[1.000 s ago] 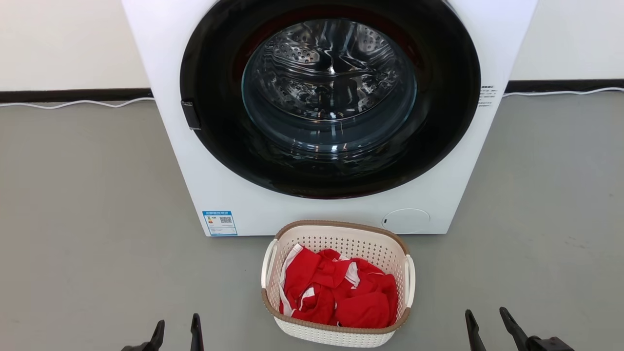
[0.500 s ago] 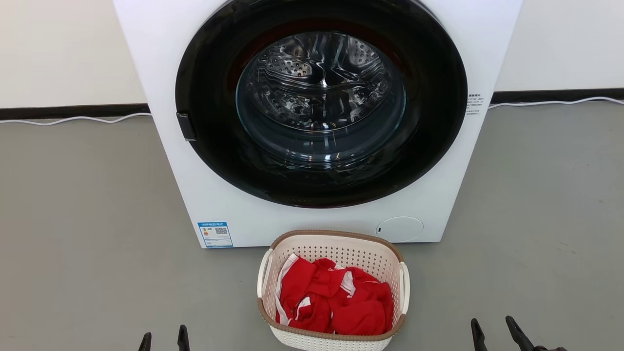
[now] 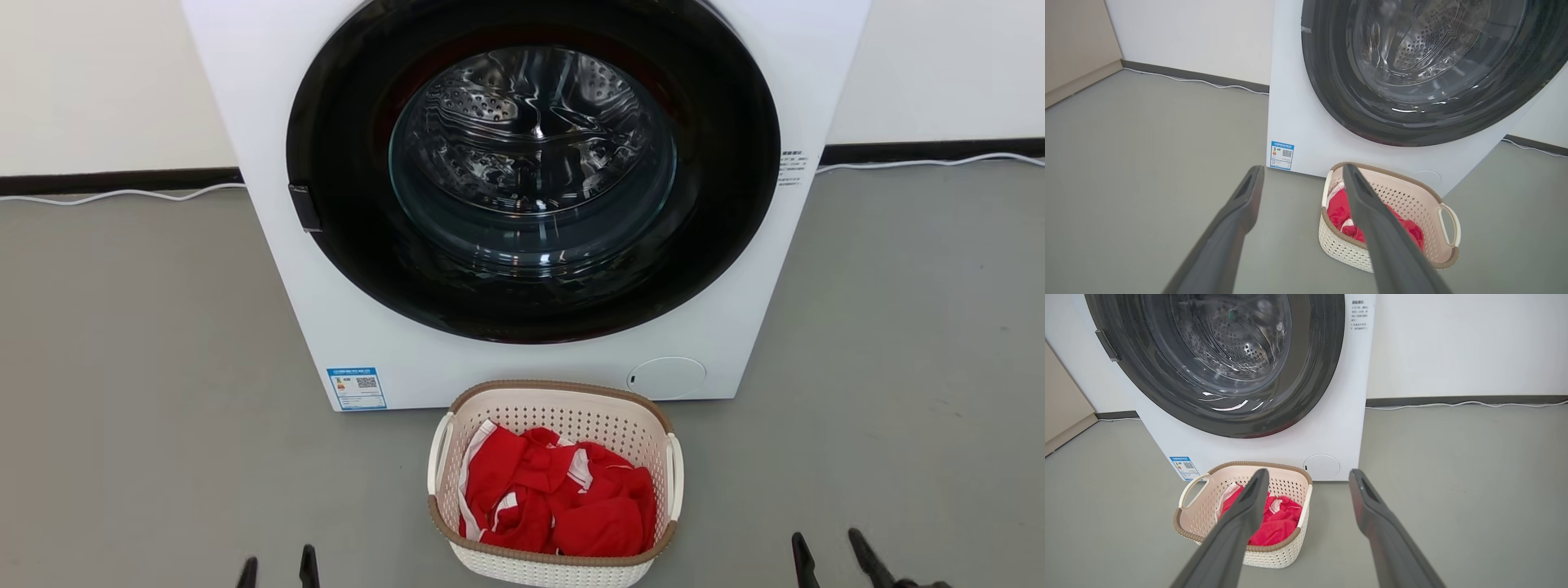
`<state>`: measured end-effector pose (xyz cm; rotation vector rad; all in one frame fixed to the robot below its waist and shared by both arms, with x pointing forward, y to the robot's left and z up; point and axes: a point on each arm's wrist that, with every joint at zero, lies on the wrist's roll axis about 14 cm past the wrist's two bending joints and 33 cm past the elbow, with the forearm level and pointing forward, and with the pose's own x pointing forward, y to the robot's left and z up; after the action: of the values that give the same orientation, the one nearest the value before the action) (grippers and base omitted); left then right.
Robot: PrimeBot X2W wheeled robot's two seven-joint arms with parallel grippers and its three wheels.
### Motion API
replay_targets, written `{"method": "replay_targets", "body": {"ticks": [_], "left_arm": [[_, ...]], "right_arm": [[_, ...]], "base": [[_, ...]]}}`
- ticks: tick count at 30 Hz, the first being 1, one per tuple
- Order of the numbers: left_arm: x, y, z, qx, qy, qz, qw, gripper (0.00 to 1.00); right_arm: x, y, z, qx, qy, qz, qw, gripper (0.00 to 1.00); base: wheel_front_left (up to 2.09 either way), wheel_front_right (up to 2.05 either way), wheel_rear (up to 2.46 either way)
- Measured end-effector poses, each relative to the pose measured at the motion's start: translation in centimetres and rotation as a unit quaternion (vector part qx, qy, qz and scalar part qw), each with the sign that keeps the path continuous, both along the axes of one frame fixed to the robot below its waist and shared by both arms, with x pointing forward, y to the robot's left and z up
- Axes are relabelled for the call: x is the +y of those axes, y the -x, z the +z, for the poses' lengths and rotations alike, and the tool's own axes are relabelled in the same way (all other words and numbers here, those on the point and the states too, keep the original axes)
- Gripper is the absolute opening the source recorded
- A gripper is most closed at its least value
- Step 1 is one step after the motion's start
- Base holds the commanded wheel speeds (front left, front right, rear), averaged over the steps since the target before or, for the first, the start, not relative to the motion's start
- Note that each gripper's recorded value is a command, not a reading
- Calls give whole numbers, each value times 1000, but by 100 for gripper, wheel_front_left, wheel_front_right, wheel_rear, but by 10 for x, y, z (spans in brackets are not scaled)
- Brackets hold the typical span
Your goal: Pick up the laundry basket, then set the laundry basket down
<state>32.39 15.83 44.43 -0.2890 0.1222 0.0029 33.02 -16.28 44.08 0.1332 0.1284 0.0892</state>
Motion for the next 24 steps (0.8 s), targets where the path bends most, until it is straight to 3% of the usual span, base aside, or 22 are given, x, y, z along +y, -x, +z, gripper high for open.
{"method": "replay_targets", "body": {"ticks": [7, 24], "left_arm": [[-5, 14, -27, 46, 8, 0, 999, 0], [3, 14, -33, 71, 91, 32, 993, 0]], "right_arm": [[6, 14, -26, 44, -13, -1, 999, 0], [-4, 11, -25, 59, -102, -43, 992, 0]], "base": [[0, 0, 0], [0, 0, 0]]}}
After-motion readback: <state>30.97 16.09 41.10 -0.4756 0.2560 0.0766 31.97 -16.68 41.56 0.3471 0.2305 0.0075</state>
